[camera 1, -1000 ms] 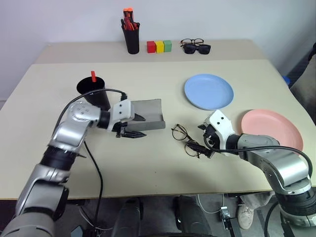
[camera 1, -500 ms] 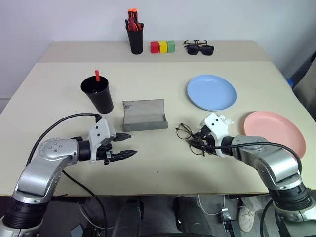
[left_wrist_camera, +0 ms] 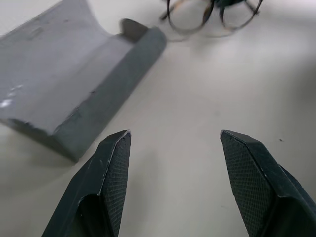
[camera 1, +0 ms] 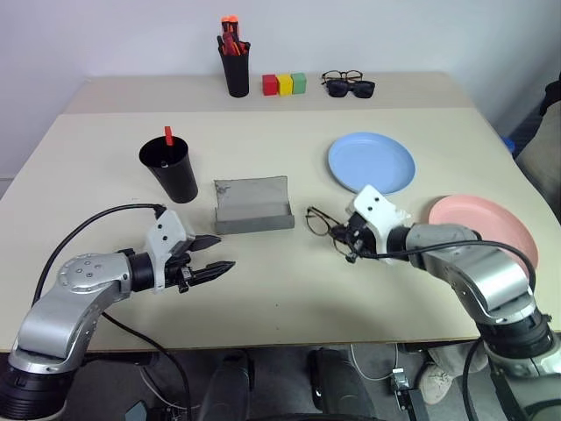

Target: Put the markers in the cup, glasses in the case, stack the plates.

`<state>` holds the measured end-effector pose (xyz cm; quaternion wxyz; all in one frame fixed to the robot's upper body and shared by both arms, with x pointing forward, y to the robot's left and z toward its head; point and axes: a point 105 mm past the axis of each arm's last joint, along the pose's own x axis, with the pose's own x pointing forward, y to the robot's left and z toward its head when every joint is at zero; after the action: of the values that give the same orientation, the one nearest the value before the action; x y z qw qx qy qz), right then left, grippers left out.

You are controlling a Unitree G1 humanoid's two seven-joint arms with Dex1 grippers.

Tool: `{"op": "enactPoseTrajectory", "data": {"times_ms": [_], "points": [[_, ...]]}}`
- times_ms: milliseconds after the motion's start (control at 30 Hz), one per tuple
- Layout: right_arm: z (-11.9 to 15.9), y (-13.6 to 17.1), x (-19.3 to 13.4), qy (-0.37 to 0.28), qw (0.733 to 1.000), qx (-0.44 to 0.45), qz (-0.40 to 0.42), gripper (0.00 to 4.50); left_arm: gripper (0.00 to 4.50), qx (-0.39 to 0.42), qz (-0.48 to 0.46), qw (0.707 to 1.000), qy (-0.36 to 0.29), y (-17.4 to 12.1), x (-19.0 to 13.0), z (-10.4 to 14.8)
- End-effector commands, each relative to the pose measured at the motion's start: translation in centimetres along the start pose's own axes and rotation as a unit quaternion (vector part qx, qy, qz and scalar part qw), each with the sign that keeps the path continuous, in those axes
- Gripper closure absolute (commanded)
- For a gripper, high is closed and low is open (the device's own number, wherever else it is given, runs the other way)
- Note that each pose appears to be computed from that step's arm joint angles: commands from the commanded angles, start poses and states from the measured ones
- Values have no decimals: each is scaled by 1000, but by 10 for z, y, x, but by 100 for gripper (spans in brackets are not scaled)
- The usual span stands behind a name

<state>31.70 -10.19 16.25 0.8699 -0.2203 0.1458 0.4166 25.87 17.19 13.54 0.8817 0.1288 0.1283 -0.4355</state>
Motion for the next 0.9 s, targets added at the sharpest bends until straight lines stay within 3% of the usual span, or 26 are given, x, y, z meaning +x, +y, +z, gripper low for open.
{"op": "enactPoseTrajectory", "data": {"times_ms": [33,200,433,667,700,767,900], "points": [[44,3,11,-63,994,-78,43,447,156,1,38,999,-10,6,-9,2],[84,11,66,-92,968,-175,155,447,156,-23,91,995,-12,8,-22,-12],[79,14,105,-73,952,-193,228,447,156,-28,132,990,-25,2,-33,-11],[57,16,104,-46,936,-192,291,447,156,-30,153,988,-25,0,-42,-11],[57,16,104,-47,935,-191,294,380,156,-29,153,988,-25,0,-42,-11],[58,16,104,-50,935,-188,295,305,156,-28,150,988,-27,0,-41,-9],[73,2,106,-80,953,-179,231,102,156,-36,133,987,-78,6,-36,13]]}}
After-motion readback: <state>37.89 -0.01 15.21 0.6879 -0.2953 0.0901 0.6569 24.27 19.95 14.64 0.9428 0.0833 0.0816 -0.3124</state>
